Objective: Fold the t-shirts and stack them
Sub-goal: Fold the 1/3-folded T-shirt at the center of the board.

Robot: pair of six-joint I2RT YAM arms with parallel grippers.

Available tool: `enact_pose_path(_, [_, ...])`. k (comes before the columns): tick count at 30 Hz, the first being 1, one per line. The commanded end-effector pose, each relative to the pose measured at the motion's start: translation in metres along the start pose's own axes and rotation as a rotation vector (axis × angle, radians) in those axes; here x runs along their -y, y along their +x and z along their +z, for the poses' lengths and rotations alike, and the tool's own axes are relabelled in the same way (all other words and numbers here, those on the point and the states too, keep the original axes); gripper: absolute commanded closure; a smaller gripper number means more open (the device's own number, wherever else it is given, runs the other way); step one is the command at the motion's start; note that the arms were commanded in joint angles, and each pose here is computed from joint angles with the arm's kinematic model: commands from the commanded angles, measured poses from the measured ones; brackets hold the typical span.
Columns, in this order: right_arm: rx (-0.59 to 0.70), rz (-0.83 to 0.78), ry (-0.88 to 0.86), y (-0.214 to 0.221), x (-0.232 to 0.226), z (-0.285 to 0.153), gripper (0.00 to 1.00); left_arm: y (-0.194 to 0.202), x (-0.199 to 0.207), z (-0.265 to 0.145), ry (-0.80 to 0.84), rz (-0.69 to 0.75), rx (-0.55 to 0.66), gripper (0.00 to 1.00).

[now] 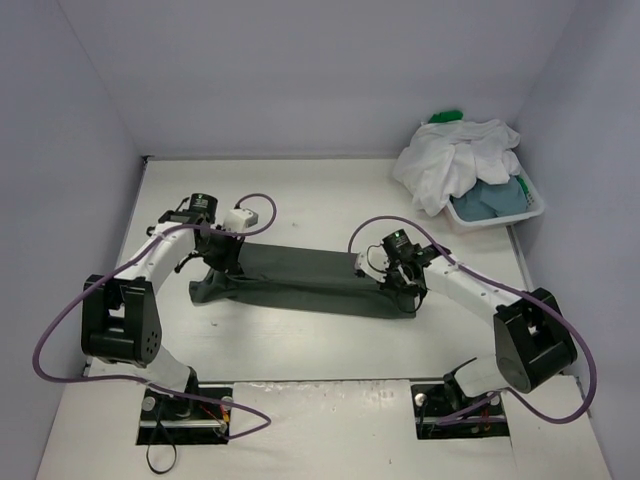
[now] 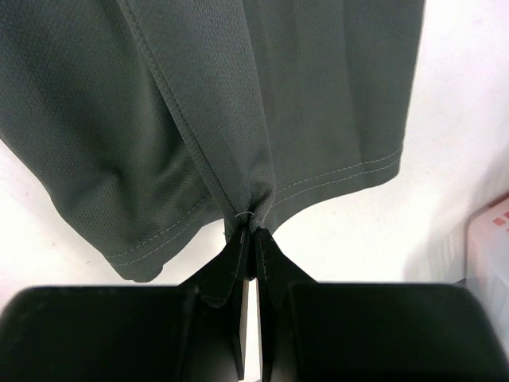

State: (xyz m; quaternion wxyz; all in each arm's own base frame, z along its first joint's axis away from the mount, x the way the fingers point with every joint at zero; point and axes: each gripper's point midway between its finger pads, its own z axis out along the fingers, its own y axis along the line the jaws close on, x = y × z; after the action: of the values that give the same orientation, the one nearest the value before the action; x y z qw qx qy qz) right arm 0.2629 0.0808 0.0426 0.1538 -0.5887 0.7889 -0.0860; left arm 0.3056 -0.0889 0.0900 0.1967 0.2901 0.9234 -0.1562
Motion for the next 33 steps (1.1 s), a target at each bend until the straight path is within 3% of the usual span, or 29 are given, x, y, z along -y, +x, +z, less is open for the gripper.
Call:
enact_pose_path(1, [-0.019,-0.013,0.017,0.007,-0.004,-0.01,1.0,0.006,-0.002,-0.008,-0.021,0.037,0.002,1.0])
enact_pose_path(10, [-0.046,-0.037,-0.041,0.01,-0.032,-0.001,0.91,0.028,-0.007,-0.003,-0.055,0.038,-0.069,0.99])
enact_pose_path(16, [-0.084,-0.049,-0.066,0.021,-0.048,0.003,0.79,0.05,-0.002,0.002,-0.024,0.022,-0.152,0.79])
enact_pose_path(21, [-0.107,-0.044,-0.081,0.03,-0.056,0.006,0.72,0.061,0.006,0.005,0.012,0.003,-0.179,0.54])
enact_pose_path(33, [-0.096,-0.041,0.048,0.022,-0.024,-0.013,0.68,0.037,-0.003,-0.026,-0.062,0.033,-0.145,0.53])
